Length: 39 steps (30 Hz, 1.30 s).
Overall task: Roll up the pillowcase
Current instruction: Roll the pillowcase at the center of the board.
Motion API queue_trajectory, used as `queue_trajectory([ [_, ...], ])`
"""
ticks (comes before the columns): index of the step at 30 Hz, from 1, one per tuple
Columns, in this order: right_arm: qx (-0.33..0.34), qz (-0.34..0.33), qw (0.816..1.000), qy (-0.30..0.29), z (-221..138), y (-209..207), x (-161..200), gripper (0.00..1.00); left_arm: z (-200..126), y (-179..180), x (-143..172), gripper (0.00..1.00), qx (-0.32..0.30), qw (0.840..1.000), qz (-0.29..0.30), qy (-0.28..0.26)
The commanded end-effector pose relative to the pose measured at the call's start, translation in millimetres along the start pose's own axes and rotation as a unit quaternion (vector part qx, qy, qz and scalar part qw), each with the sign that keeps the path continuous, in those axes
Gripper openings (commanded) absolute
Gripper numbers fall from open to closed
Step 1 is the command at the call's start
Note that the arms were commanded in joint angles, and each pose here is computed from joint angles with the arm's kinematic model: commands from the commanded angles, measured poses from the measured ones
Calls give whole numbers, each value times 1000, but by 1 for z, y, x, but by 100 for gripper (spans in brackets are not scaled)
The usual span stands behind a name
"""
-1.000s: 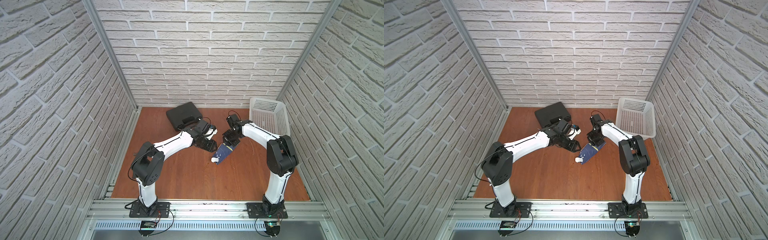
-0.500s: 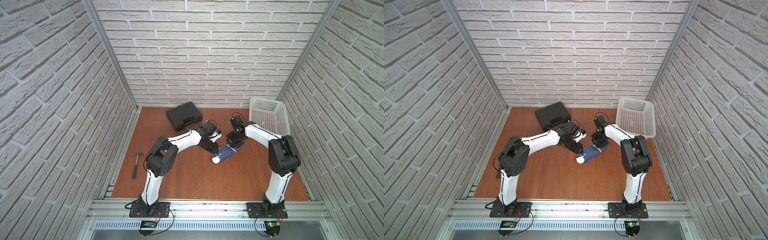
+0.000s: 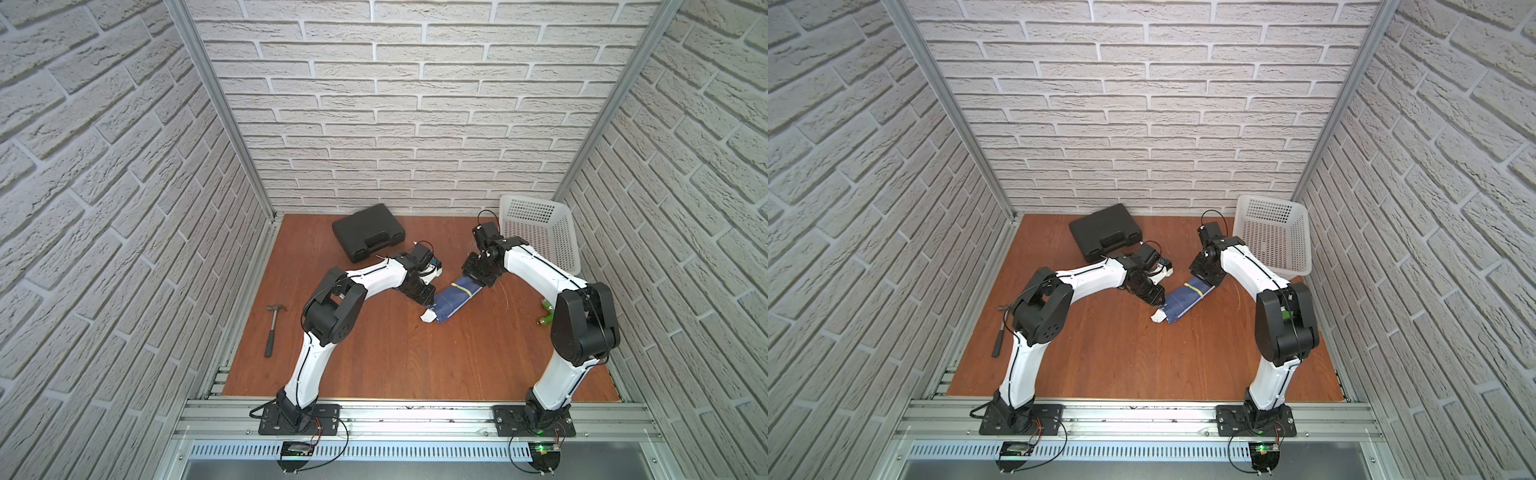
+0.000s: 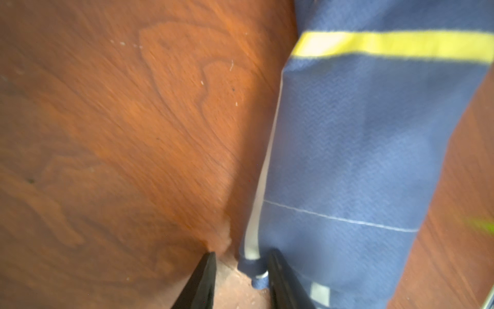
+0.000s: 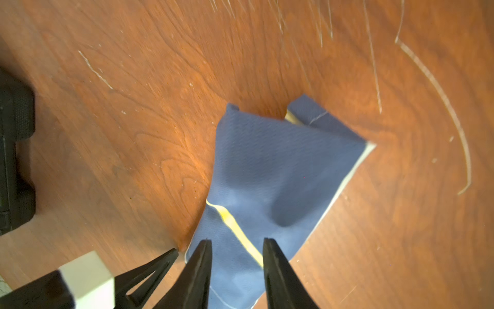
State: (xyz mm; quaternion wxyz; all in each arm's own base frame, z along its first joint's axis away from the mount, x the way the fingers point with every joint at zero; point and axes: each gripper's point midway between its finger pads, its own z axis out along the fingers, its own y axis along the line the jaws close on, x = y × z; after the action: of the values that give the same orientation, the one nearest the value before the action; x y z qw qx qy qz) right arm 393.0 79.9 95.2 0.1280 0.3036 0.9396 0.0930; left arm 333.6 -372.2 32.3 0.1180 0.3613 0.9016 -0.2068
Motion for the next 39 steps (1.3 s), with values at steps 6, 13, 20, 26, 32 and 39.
queue_trajectory([
  [6, 27, -41, 999, 7, 24, -39, 6, 28, -3, -1, -14, 37, 7, 1000, 9, -15],
  [13, 57, -34, 998, 20, 42, -74, 14, 25, -1, -3, -15, 37, 11, 1000, 9, -11],
  [20, 77, -39, 996, 26, 62, -94, 18, 27, 15, 5, -10, 37, -9, 1000, 14, 16],
  [26, 50, -49, 997, 11, 56, -88, 17, 31, 31, 22, 7, 36, -49, 997, 23, 63],
  [32, -29, -53, 998, -21, 13, -60, 11, 42, 30, 14, 5, 37, -39, 997, 31, 60],
  [39, -133, 29, 991, 8, -1, -51, 52, 52, 26, 12, 4, 37, -32, 997, 35, 60],
])
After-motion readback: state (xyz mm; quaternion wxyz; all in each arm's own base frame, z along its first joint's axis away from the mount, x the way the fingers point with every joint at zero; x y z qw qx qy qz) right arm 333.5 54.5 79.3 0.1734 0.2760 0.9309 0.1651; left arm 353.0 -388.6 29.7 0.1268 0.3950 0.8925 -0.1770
